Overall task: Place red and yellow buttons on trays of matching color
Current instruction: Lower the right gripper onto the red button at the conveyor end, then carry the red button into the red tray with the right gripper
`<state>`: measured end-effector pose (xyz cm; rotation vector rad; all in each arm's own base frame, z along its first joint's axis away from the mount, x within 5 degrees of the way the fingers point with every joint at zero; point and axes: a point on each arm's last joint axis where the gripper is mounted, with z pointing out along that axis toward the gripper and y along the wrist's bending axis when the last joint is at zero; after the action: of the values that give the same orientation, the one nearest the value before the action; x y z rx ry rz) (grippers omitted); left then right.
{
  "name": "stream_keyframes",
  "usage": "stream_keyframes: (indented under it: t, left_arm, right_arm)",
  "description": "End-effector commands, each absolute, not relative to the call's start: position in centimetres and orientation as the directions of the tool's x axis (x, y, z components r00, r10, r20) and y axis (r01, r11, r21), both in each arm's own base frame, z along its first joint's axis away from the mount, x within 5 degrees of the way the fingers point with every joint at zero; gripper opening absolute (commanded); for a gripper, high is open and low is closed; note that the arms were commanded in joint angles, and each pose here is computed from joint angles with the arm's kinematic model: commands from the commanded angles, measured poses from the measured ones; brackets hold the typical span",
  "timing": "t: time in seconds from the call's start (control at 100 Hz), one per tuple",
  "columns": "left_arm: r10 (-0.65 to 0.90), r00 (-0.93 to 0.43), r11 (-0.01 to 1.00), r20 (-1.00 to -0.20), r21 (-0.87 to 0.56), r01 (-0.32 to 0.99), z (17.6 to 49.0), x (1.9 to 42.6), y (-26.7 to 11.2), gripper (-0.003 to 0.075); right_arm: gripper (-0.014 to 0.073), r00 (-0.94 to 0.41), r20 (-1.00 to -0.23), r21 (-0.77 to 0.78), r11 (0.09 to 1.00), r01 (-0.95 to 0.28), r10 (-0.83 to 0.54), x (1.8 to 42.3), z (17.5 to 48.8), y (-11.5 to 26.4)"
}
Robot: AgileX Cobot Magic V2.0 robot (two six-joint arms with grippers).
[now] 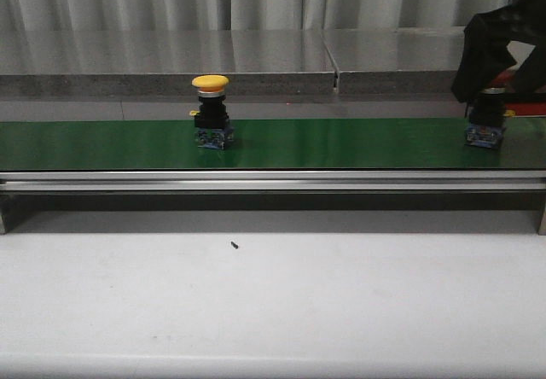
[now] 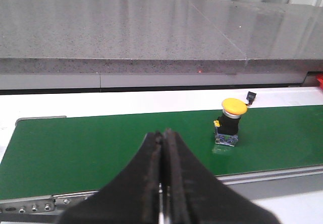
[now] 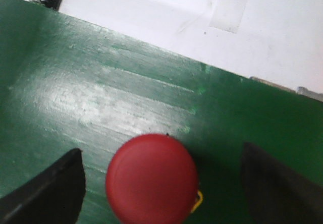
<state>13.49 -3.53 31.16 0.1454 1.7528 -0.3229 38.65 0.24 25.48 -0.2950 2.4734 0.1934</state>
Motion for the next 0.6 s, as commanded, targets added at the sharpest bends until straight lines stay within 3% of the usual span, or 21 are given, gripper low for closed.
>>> stream_keyframes:
  t: [0.0, 0.12, 0.19, 0.47, 0.59]
  left_arm:
    - [-0.11, -0.149, 0.96, -0.983, -0.144, 0.241, 32.4, 13.6, -3.2, -0.0019]
    - [-0.11, -0.149, 0.96, -0.983, -0.144, 0.241, 32.4, 13.6, -3.2, -0.0019]
    - [-0.11, -0.149, 0.96, -0.983, -0.144, 0.241, 32.4, 13.6, -3.2, -0.0019]
    - [-0.11, -0.149, 0.96, -0.983, -0.144, 0.241, 32.4, 13.6, -3.2, -0.0019]
    - [-0.11, -0.149, 0.96, -0.983, -0.144, 0.241, 32.4, 13.6, -3.2, -0.0019]
  right_arm:
    - [0.0474, -0.716, -0.677, 0.032, 0.965, -0.261, -0.171, 39.2, 28.0, 0.0]
    - [0.0243, -0.724, -0.661, 0.02, 0.96, -0.28, -0.197, 39.2, 28.3, 0.0]
    - [0.0182, -0.723, -0.662, 0.023, 0.959, -0.281, -0.196, 39.3, 29.1, -0.3]
    - [0.0181, -0.638, -0.767, 0.016, 0.992, -0.123, -0.066, 40.9, 34.5, -5.8]
    - [0.0181, -0.616, -0.787, 0.013, 0.999, -0.052, -0.022, 42.7, 35.2, -9.5]
